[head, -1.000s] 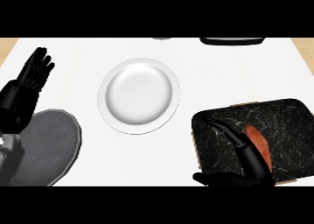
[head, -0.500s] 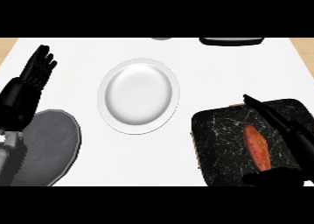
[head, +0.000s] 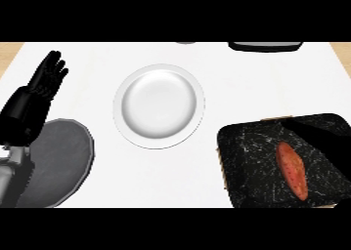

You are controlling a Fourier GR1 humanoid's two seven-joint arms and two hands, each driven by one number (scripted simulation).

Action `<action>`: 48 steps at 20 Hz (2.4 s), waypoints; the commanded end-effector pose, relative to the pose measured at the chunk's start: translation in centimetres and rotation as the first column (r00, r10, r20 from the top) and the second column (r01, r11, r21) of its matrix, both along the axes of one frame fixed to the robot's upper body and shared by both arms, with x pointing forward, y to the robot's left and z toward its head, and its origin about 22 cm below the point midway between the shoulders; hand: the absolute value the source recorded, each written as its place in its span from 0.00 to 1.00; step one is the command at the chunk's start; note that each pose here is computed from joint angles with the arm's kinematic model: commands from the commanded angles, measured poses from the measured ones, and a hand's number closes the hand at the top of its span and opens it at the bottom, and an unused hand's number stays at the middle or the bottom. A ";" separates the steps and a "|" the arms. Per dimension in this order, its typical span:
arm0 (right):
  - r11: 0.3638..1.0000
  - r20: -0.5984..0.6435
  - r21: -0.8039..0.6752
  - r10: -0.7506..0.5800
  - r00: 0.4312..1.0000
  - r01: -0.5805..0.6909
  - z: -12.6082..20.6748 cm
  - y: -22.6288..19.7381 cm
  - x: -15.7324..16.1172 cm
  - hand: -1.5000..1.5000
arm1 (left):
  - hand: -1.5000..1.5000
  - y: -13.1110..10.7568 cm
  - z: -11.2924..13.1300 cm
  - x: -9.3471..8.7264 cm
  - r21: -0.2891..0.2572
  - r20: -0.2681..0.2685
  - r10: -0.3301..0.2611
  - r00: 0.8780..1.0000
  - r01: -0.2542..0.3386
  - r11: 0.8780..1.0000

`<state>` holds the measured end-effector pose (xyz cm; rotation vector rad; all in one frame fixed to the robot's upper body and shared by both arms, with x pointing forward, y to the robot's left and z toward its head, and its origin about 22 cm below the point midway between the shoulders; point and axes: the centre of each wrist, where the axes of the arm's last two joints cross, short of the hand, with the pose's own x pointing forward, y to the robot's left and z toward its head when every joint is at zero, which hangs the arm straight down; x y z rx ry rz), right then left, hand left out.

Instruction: Pick the sweet potato from the tray and place it in the plate

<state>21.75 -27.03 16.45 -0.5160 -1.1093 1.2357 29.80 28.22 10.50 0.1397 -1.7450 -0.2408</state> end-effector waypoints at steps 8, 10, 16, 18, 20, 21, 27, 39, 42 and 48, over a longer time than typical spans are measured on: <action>0.983 -0.098 -0.179 -0.050 0.994 0.032 -2.5 2.1 0.7 0.00 | 0.50 -0.8 -1.6 0.2 0.006 0.001 -0.002 1.000 0.002 1.000; 0.970 -0.105 -0.237 -0.089 0.991 0.062 -3.2 2.2 2.4 0.00 | 0.50 0.1 0.8 0.7 0.023 0.023 0.006 1.000 -0.007 1.000; 0.949 -0.150 -0.307 -0.122 0.981 0.071 -4.4 1.1 3.4 0.00 | 0.50 -1.0 0.5 0.0 -0.002 0.010 0.012 1.000 -0.011 1.000; 0.945 -0.172 -0.319 -0.133 0.976 0.072 -5.7 -0.6 2.9 0.00 | 0.50 -0.4 0.9 -0.3 -0.007 0.017 0.017 1.000 -0.017 1.000; 0.947 -0.161 -0.310 -0.138 0.977 0.082 -4.5 -0.9 3.1 0.00 | 0.50 0.8 -1.0 -0.9 -0.002 0.014 0.016 1.000 -0.016 1.000; 0.950 -0.167 -0.302 -0.131 0.977 0.076 -6.3 0.3 3.2 0.00 | 0.50 -0.8 -1.8 -0.6 -0.003 0.008 0.022 1.000 -0.022 1.000; 0.954 -0.231 -0.297 -0.106 0.967 0.033 -10.0 -0.3 3.8 0.00 | 0.50 -0.4 1.1 0.6 -0.005 0.007 0.014 1.000 -0.014 1.000; 0.968 -0.091 -0.243 -0.084 0.992 0.060 -13.1 2.2 3.6 1.00 | 0.50 -1.3 0.0 0.2 0.001 0.007 0.003 1.000 -0.003 1.000; 0.954 0.044 -0.291 -0.060 0.997 0.070 -11.9 0.3 4.1 1.00 | 0.50 1.3 0.8 -1.1 -0.006 0.013 0.005 1.000 -0.005 1.000; 0.949 0.240 -0.292 -0.051 0.969 0.122 -9.6 -0.5 6.3 1.00 | 0.50 0.0 0.7 1.5 -0.013 -0.009 0.023 1.000 -0.024 1.000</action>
